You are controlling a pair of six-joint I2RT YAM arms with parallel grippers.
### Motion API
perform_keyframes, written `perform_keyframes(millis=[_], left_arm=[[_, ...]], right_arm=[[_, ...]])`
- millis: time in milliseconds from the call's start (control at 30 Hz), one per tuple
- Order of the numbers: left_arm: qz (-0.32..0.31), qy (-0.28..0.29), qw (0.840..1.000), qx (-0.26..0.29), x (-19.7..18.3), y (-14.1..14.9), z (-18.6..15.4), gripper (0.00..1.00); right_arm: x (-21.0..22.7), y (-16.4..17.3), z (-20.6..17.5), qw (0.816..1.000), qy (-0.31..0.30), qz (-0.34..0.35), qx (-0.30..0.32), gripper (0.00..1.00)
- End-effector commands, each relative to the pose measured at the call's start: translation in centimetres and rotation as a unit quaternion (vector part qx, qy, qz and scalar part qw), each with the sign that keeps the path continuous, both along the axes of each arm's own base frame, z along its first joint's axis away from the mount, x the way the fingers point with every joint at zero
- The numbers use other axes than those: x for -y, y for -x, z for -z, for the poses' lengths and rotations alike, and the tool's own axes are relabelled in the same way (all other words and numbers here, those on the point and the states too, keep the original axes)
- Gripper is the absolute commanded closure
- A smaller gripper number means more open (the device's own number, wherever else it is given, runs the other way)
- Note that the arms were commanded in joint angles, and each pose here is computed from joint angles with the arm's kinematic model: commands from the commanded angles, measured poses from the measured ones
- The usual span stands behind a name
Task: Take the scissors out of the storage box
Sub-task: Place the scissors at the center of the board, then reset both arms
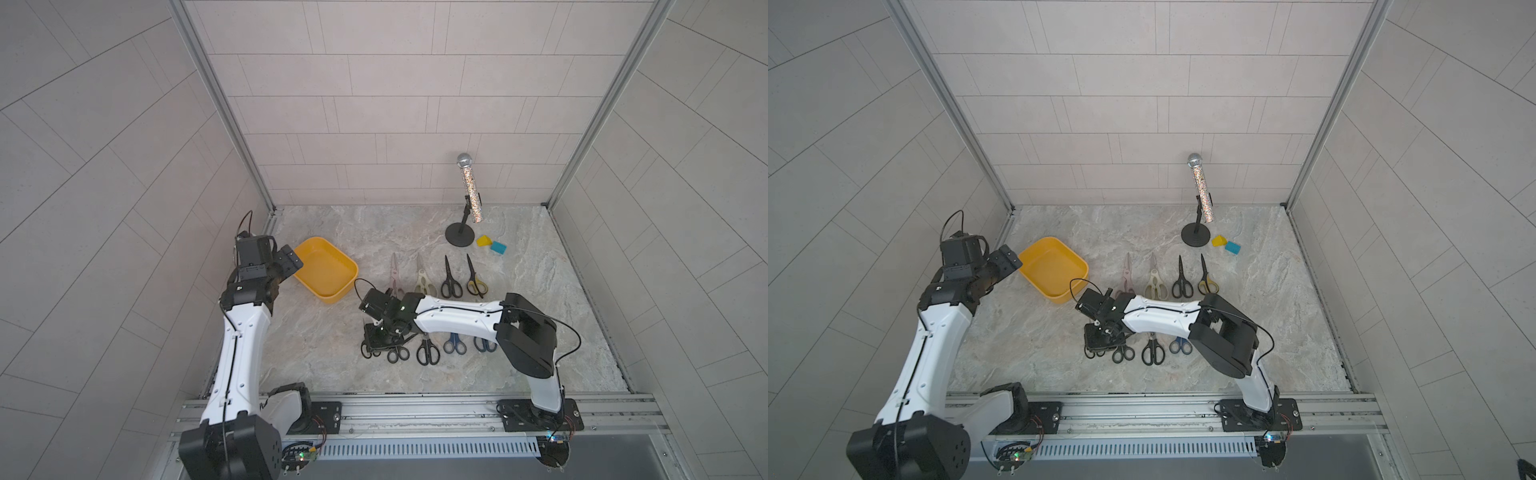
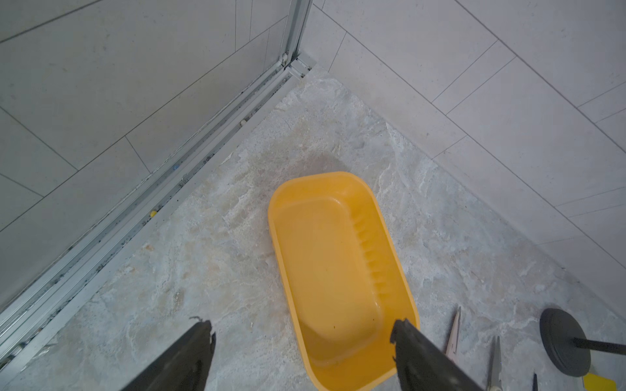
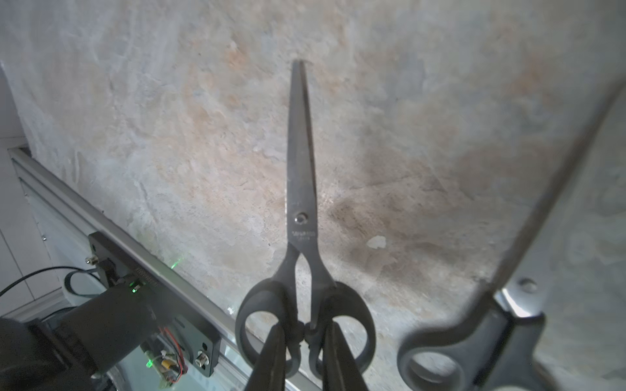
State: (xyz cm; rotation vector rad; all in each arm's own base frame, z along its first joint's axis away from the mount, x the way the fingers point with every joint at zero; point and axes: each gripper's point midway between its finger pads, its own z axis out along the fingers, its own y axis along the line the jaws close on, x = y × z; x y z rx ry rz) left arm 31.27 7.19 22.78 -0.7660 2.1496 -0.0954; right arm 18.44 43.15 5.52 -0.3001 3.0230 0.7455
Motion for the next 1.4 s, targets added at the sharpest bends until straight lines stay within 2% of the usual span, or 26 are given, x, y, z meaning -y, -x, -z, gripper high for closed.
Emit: perform_keyframes(millis=[0, 267, 367, 433, 533, 633, 800, 967, 1000, 1067, 1133, 1233, 1367], left_arm=[[0.021, 0.009, 0.998, -0.051, 1.1, 2.5, 2.4, 0.11], [0.031, -0.017, 0.996, -0.078, 1.1, 4.8, 4.7, 0.11], [0.034, -0.013, 0.996, -0.077, 1.3, 4.9, 5.2, 0.11], [0.037, -0.012, 0.996, -0.079, 1.4, 4.8, 5.4, 0.11], [0.038, -0.012, 0.996, -0.077, 1.4, 4.6, 5.3, 0.11], [0.034, -0.016, 0.996, -0.079, 1.2, 4.5, 5.3, 0.11], [0.050, -0.021, 0.996, -0.073, 1.2, 3.1, 4.8, 0.10], [0.101, -0.031, 0.994, -0.035, 2.0, 0.0, 4.3, 0.08], [0.112, -0.031, 0.993, -0.028, 2.2, -0.6, 4.5, 0.00], [0.132, -0.030, 0.991, -0.018, 2.6, -1.8, 5.3, 0.00], [0.146, -0.035, 0.989, -0.005, 2.9, -3.0, 6.3, 0.00], [0.152, -0.047, 0.987, 0.023, 2.9, -4.5, 7.9, 0.00], [0.146, -0.076, 0.986, 0.040, 2.7, -5.4, 9.4, 0.00]], right_arm=[[-0.6, -1.2, 0.0, 0.998, 0.009, 0.055, 0.021, 0.97], [-0.7, -2.0, 2.0, 0.993, 0.047, 0.097, 0.041, 0.92], [-0.6, -2.0, 2.5, 0.993, 0.052, 0.103, 0.040, 0.88], [-0.8, -2.1, 2.3, 0.993, 0.049, 0.100, 0.042, 0.81], [-1.3, -2.3, 1.3, 0.994, 0.035, 0.086, 0.054, 0.68], [-1.3, -2.7, 0.0, 0.994, 0.033, 0.073, 0.074, 0.60], [0.8, -4.6, -4.5, 0.986, 0.022, 0.064, 0.152, 0.58], [7.8, -9.4, -8.8, 0.967, 0.036, 0.061, 0.246, 0.59], [9.8, -10.5, -9.2, 0.961, 0.041, 0.056, 0.267, 0.60], [13.9, -12.8, -9.9, 0.946, 0.060, 0.056, 0.313, 0.60], [19.4, -15.1, -9.9, 0.924, 0.109, 0.080, 0.357, 0.60], [27.3, -17.6, -9.0, 0.901, 0.173, 0.110, 0.383, 0.61], [37.2, -19.3, -7.3, 0.874, 0.223, 0.205, 0.379, 0.62]])
